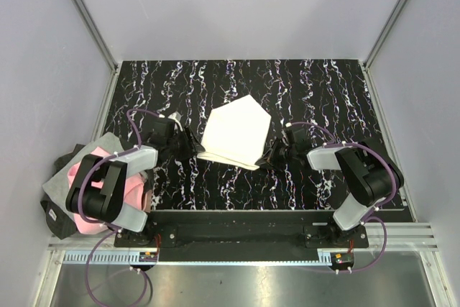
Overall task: Fold the napkin, place the utensils inside, and roll it up
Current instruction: Roll the napkin with the utensil
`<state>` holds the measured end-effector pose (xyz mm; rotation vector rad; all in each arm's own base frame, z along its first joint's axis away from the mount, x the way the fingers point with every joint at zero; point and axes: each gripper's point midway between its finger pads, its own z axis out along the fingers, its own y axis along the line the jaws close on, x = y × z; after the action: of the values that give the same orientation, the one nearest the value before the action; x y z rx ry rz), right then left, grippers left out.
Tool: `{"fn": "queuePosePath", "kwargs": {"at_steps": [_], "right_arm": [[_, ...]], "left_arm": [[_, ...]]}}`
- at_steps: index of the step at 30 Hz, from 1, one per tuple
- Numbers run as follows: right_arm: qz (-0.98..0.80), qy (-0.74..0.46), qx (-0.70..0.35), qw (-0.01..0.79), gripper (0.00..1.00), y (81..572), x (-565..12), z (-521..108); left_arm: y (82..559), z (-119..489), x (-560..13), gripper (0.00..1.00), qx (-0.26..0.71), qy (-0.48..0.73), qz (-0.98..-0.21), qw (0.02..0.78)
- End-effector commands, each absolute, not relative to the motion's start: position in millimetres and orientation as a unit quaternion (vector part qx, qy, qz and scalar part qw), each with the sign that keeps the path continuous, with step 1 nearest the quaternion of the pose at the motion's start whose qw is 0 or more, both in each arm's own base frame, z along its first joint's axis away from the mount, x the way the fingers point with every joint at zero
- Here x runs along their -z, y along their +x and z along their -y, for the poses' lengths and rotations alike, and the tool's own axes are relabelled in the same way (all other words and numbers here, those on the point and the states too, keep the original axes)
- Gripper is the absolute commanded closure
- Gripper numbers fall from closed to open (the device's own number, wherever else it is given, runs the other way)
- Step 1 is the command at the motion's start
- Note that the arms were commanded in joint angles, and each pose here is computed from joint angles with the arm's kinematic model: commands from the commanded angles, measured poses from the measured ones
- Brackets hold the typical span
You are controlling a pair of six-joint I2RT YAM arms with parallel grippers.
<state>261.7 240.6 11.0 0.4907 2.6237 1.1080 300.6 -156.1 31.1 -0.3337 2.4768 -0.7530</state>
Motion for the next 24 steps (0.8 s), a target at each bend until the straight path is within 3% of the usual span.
{"fn": "queuePosePath", "kwargs": {"at_steps": [1,10,16,23,24], "right_arm": [[-0.925,0.179,-0.319,0.098,1.00,241.9,21.9,-225.3],[-0.925,0.180,-0.319,0.100,1.00,241.4,21.4,-224.4],[-0.925,0.180,-0.314,0.114,0.99,243.7,13.5,-221.4],[-0.921,0.128,-0.314,0.194,0.79,258.9,-39.8,-218.1],[-0.921,0.108,-0.307,0.214,0.71,262.4,-47.3,-216.4]], "left_arm": [[311.1,161.1,-36.8,0.48,0.296,-0.121,-0.904,0.283],[307.2,167.2,-29.2,0.67,0.310,-0.124,-0.905,0.262],[312.1,169.6,-34.1,0.98,0.312,-0.117,-0.906,0.261],[320.3,176.2,-52.5,1.00,0.324,-0.106,-0.905,0.255],[326.1,179.2,-60.5,1.00,0.330,-0.103,-0.902,0.258]]}}
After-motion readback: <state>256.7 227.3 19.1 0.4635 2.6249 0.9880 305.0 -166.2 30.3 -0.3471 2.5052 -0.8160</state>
